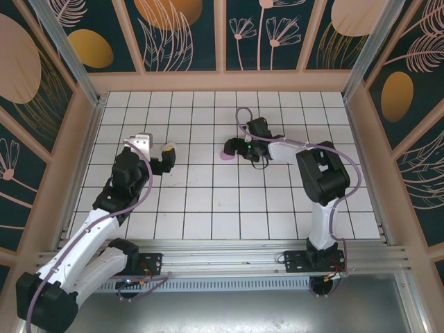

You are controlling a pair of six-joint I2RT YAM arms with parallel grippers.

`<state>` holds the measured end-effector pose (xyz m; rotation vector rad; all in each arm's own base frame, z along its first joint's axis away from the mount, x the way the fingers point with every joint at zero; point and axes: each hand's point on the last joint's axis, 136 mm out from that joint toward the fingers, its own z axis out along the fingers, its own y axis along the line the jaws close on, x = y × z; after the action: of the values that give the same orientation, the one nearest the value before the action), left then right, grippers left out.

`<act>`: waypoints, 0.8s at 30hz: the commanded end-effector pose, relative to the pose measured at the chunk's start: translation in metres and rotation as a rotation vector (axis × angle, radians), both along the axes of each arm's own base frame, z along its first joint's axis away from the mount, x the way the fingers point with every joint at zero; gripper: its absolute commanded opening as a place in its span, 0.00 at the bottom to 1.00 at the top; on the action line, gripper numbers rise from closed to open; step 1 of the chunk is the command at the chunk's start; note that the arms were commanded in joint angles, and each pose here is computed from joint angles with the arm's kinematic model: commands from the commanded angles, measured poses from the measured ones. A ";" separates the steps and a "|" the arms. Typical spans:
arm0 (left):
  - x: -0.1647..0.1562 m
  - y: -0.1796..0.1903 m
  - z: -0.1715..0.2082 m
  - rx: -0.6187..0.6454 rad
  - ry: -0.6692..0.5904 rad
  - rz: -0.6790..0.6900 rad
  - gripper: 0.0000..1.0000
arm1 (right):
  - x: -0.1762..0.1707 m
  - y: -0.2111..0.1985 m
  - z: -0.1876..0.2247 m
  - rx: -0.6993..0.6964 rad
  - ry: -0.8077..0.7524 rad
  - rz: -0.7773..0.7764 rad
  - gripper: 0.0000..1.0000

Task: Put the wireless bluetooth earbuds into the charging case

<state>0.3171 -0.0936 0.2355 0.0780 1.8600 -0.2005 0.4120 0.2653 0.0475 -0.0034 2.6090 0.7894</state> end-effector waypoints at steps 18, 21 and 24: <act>0.028 0.120 -0.067 0.117 -0.086 0.536 0.98 | -0.008 -0.239 0.146 -0.293 -0.635 -0.498 0.99; 0.028 0.121 -0.071 0.068 -0.130 0.502 0.98 | -0.023 -0.270 0.132 -0.277 -0.658 -0.578 0.99; 0.032 0.114 -0.069 0.069 -0.170 0.451 0.98 | -0.031 -0.275 0.124 -0.342 -0.726 -0.543 0.99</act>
<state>0.3386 0.0312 0.1366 -0.3053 1.8120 0.2759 0.3749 -0.0145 0.1445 0.3566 2.0224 0.0952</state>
